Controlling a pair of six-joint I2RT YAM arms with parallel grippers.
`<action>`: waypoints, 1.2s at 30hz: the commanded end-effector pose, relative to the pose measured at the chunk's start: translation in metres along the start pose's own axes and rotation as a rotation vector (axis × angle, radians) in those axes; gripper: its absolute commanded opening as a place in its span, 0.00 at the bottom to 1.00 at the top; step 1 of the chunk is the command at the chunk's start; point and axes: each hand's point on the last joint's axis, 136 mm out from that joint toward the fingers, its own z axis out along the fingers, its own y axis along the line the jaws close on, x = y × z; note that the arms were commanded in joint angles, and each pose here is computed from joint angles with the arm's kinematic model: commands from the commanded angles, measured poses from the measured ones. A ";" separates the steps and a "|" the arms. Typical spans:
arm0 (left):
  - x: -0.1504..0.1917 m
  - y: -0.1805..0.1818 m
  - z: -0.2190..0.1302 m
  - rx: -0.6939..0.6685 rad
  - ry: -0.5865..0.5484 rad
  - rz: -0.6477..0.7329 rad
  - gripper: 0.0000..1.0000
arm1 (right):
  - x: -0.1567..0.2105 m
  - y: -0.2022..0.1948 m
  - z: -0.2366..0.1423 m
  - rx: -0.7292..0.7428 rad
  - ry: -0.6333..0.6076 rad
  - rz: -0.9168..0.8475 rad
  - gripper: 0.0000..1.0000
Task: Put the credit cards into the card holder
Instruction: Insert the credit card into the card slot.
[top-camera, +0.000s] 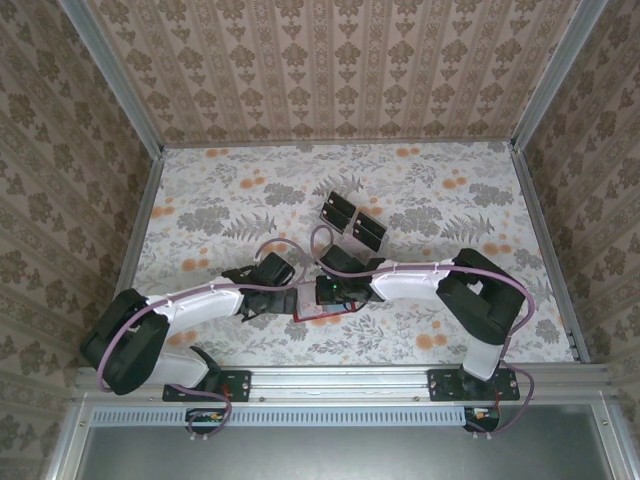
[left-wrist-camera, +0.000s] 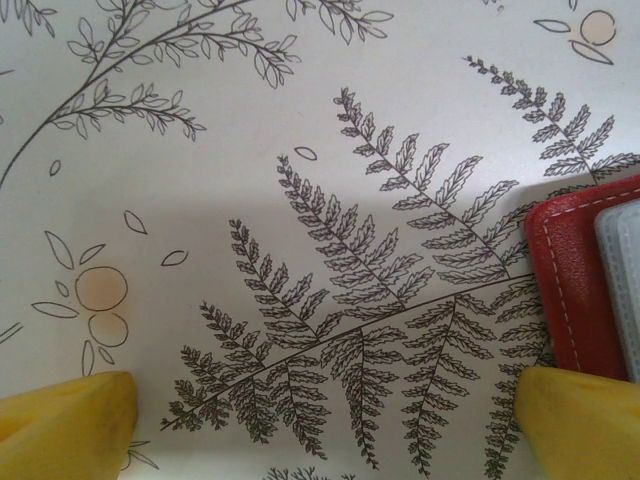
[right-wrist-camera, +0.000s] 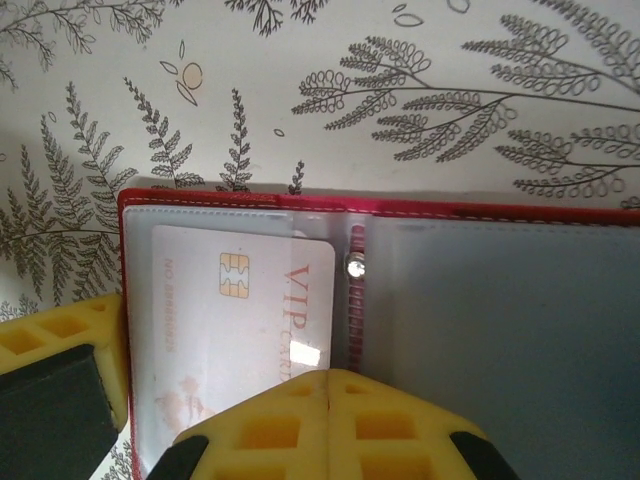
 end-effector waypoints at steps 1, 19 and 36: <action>-0.004 -0.013 0.013 0.054 -0.018 0.014 1.00 | 0.004 0.010 0.003 -0.015 0.028 -0.027 0.02; -0.018 -0.008 0.005 0.046 -0.051 0.016 1.00 | -0.006 0.029 -0.007 -0.100 -0.015 0.013 0.03; -0.037 0.022 -0.021 0.025 -0.105 -0.050 1.00 | -0.002 0.009 -0.018 -0.080 -0.053 0.050 0.07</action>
